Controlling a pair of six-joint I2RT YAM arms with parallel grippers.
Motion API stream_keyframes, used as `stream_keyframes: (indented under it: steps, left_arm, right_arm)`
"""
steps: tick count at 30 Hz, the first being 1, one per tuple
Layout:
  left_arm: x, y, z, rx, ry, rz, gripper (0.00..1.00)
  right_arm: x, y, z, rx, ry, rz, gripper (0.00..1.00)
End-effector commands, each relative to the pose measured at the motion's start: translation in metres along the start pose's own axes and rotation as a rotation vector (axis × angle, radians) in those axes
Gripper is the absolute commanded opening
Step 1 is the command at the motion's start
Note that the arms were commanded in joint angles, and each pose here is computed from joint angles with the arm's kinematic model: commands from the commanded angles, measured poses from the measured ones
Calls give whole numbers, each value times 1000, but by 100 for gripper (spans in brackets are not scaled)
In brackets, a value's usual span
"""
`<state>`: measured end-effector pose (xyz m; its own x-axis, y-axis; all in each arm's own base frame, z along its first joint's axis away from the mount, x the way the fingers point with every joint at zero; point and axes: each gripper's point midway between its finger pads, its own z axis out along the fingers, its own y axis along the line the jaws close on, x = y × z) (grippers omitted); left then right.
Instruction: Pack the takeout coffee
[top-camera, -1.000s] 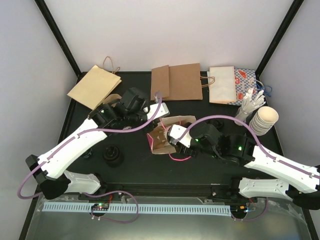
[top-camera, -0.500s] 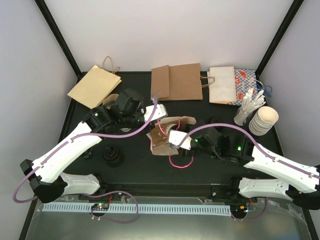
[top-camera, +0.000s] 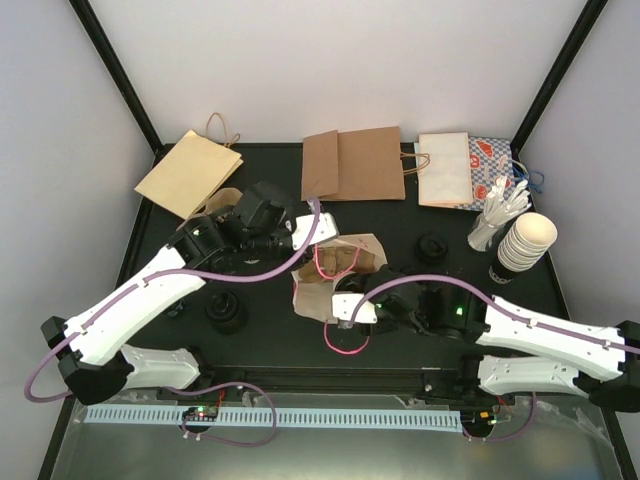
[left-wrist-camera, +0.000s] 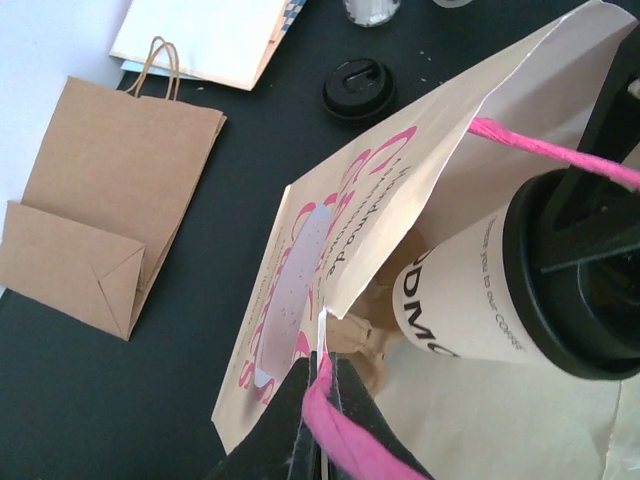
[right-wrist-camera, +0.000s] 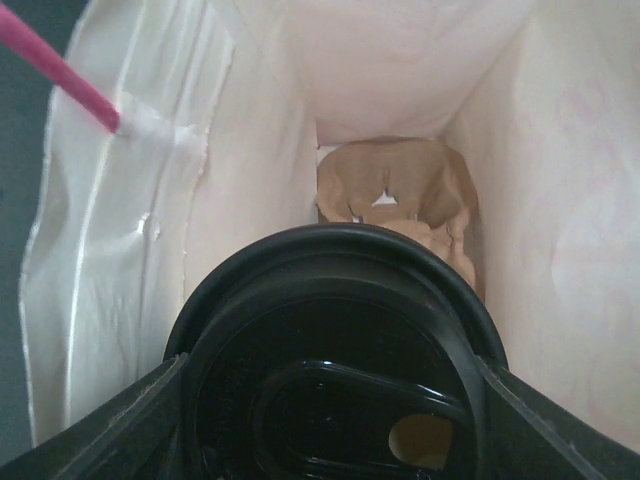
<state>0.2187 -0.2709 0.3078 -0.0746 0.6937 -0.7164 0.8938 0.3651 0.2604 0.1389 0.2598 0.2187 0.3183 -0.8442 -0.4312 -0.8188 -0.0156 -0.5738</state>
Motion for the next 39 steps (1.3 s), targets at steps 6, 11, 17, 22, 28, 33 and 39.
stream_keyframes:
  steps: [6, 11, 17, 22, 28, 33, 39]
  left_arm:
    - [-6, -22, 0, 18, -25, 25, 2]
    - [-6, -44, -5, 99, -22, -28, 10]
    - [-8, -58, -19, 168, -58, -117, 52]
    - [-24, -51, -42, 166, -166, -203, 68]
    - [-36, -22, -76, 118, -288, -341, 91]
    - [-7, 35, -69, -35, -218, -606, 99]
    - [43, 88, -18, -61, -109, -863, 99]
  right_arm:
    - [-9, 21, 14, 86, -6, -41, 56]
    - [-7, 38, 15, 97, -8, -31, 56]
    - [0, 40, 14, 127, -7, -15, 56]
    - [5, 34, 11, 161, 4, -13, 56]
    - [7, 36, 13, 155, 11, -17, 55]
    - [7, 36, 12, 161, 7, -24, 56]
    - [7, 36, 13, 162, 2, -30, 56]
